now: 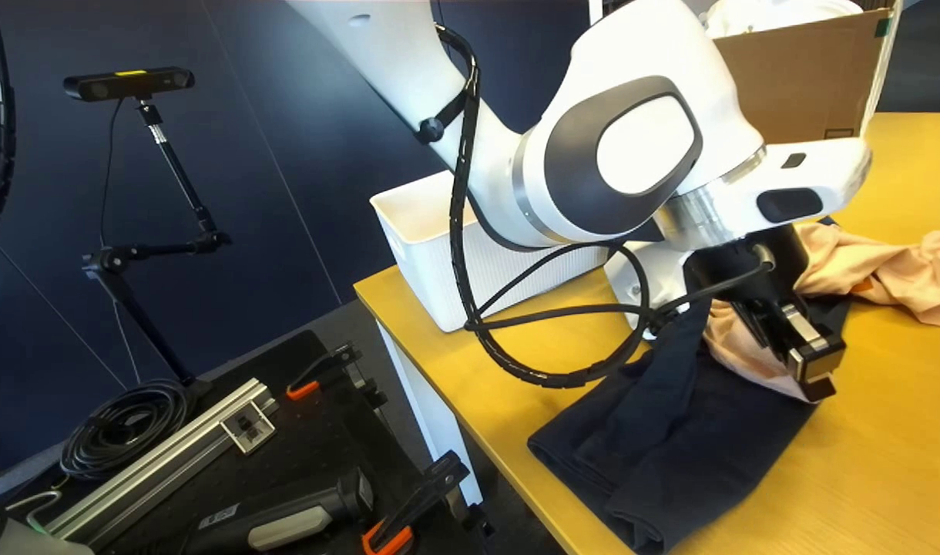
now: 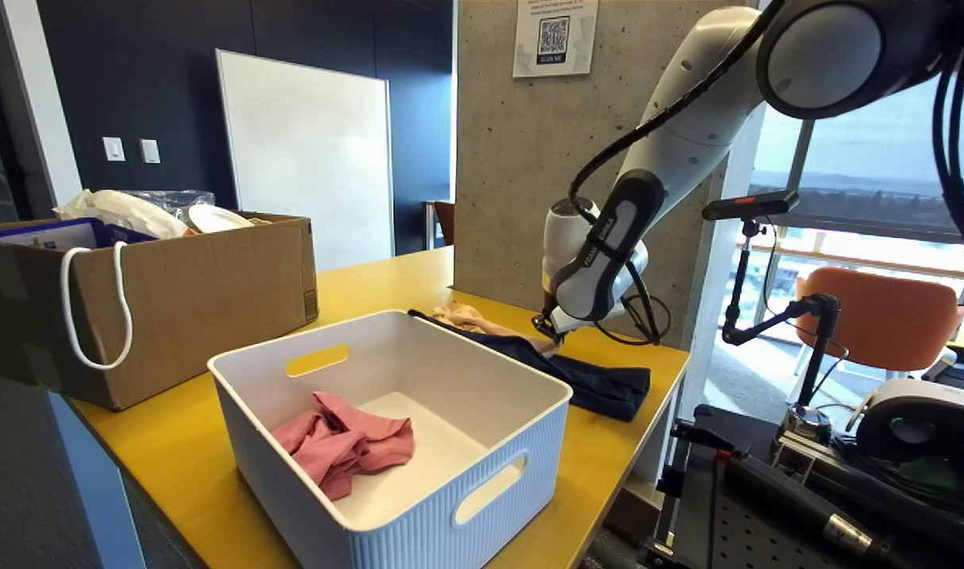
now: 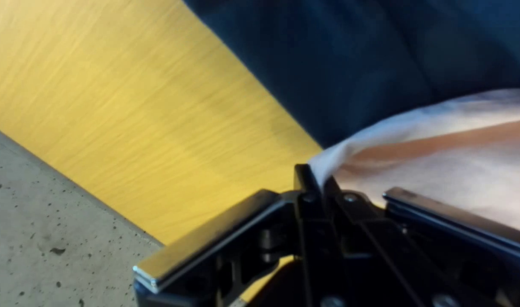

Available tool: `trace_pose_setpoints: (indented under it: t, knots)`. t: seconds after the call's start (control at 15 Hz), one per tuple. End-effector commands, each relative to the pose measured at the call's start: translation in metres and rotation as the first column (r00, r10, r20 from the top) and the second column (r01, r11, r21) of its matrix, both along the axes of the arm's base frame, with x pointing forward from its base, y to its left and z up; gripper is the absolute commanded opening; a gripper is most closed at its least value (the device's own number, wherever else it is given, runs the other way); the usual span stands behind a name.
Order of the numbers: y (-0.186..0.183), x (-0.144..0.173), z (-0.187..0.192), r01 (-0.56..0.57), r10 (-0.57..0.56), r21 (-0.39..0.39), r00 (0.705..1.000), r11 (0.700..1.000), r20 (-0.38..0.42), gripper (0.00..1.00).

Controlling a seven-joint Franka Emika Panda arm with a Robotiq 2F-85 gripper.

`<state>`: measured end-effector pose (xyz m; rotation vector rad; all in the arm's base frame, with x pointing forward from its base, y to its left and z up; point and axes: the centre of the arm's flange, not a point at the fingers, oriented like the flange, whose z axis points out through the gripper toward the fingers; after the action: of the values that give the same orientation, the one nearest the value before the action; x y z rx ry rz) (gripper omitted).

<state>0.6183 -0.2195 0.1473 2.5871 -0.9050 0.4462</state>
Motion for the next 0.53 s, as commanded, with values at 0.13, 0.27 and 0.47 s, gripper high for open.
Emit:
trace_pose_setpoints:
  t: [0.13, 0.27, 0.47]
  knots:
    - [-0.069, -0.013, 0.078, 0.134, -0.131, -0.056, 0.989, 0.989, 0.064, 0.01]
    - [-0.092, -0.021, 0.101, 0.179, -0.173, -0.078, 0.982, 0.981, 0.082, 0.01]
    - [-0.124, -0.04, 0.132, 0.252, -0.242, -0.118, 0.966, 0.96, 0.094, 0.01]
